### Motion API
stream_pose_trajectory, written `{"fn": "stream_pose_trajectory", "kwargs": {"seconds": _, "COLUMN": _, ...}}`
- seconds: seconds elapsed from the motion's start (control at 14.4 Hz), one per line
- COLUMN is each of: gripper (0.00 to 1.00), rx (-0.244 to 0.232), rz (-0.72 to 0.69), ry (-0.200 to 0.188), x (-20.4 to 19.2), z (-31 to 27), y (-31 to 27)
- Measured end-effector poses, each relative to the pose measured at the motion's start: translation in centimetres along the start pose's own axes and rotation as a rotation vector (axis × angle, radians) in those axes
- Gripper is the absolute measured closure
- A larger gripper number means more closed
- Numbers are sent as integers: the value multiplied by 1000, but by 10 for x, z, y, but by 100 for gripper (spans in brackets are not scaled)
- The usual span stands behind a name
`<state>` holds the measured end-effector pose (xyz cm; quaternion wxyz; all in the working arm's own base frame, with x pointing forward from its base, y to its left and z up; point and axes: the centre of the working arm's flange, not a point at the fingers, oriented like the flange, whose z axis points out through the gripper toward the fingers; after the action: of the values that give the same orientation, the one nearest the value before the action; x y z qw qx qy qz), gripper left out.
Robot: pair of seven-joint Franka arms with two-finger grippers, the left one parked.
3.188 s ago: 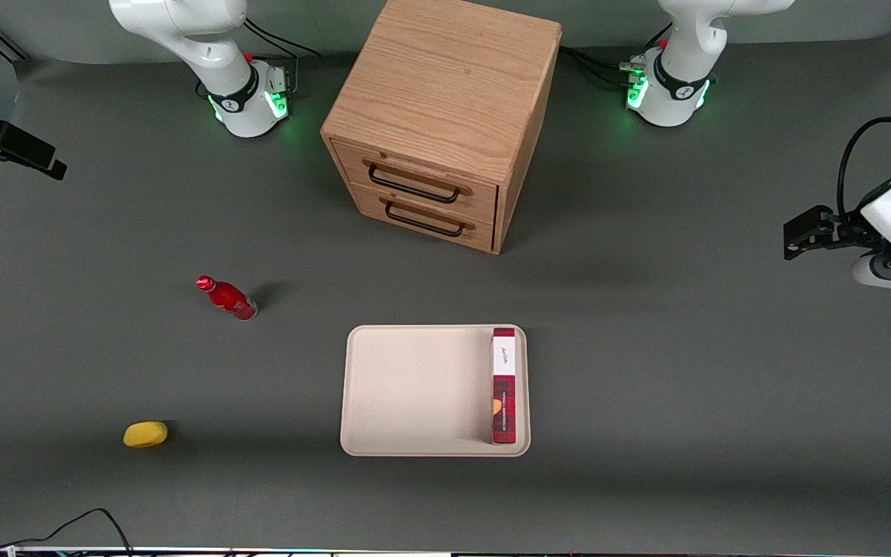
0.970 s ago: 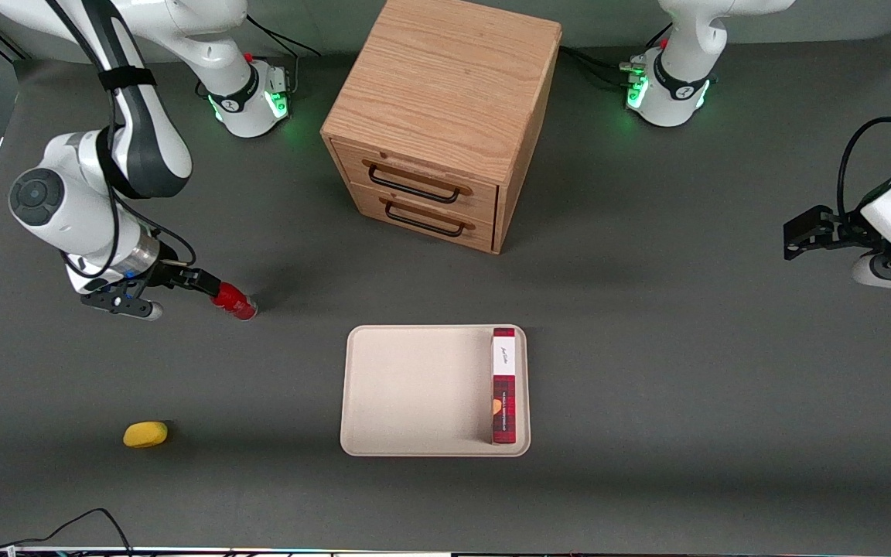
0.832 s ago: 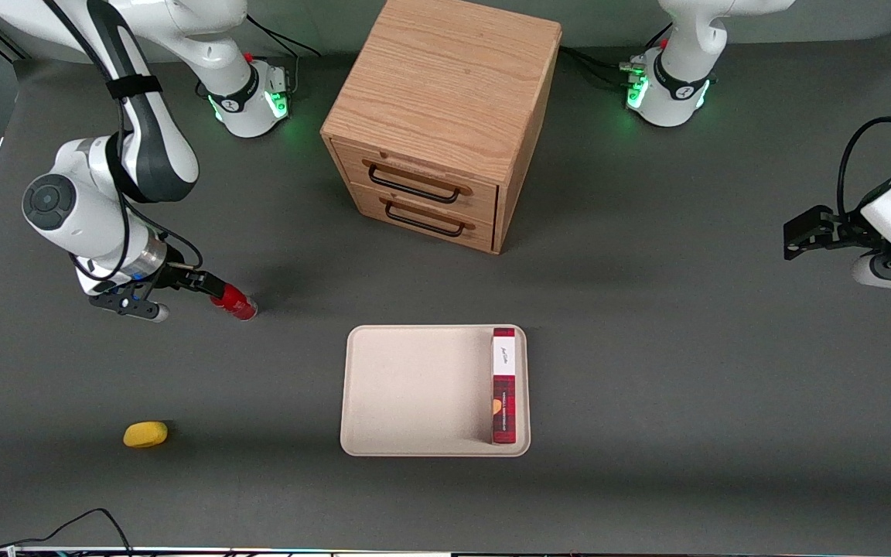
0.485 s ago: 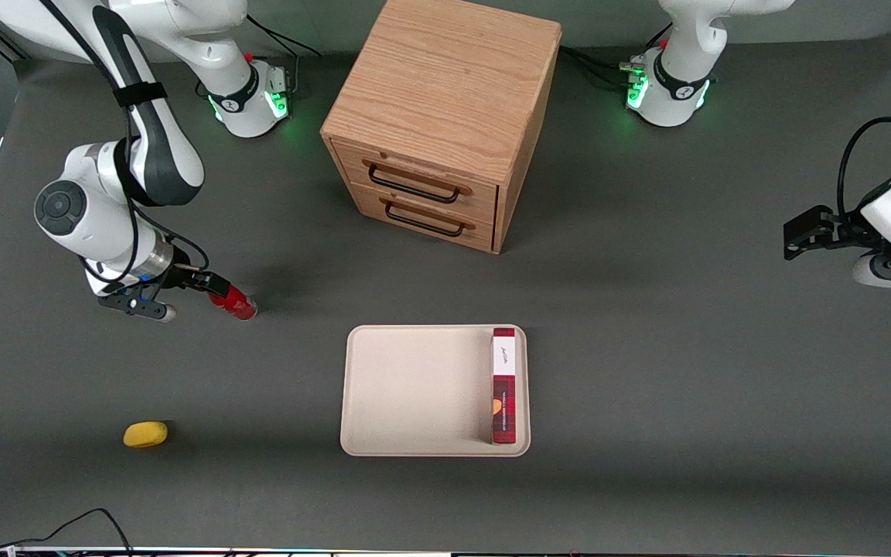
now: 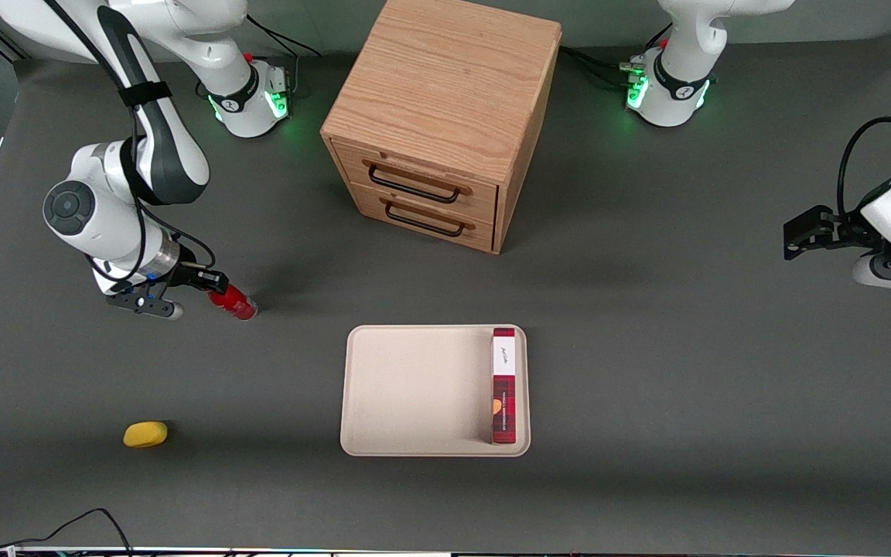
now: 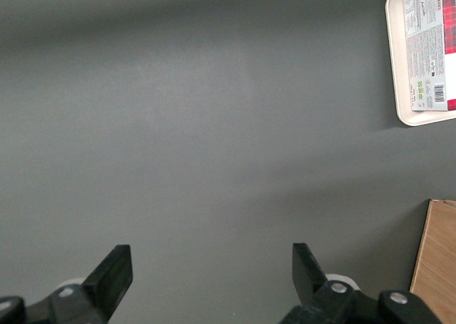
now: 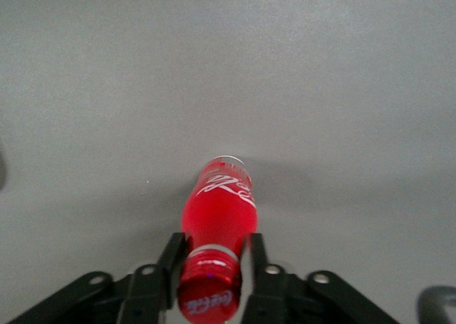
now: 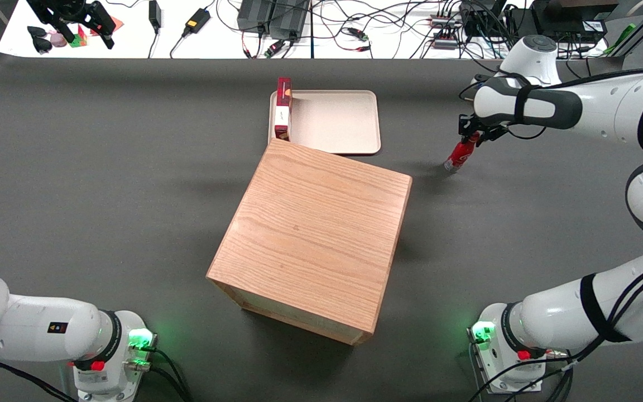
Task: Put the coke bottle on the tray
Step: 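Close the right gripper around the bottle's cap end, then lift the bottle and carry it over the cream tray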
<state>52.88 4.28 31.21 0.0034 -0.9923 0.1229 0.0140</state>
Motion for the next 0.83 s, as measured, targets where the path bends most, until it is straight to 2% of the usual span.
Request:
{"fn": "stream_pose_trajectory", "kwargs": {"seconds": 0.28, "gripper": 66, "rx": 3, "rz": -3, "ry": 8, "x": 2, "z": -9, "y": -3}}
{"fn": "stream_pose_trajectory", "kwargs": {"seconds": 0.42, "gripper": 66, "rx": -4, "rz": -9, "ry": -13, "x": 10, "z": -37, "y": -6}}
{"fn": "stream_pose_trajectory", "kwargs": {"seconds": 0.49, "gripper": 66, "rx": -8, "rz": -14, "ry": -25, "x": 16, "z": -62, "y": -8}}
{"fn": "stream_pose_trajectory", "kwargs": {"seconds": 0.62, "gripper": 66, "rx": -7, "rz": -36, "ry": -23, "x": 25, "z": -128, "y": -11}}
{"fn": "stream_pose_trajectory", "kwargs": {"seconds": 0.83, "gripper": 66, "rx": 2, "rz": -56, "ry": 5, "x": 30, "z": -231, "y": -14}}
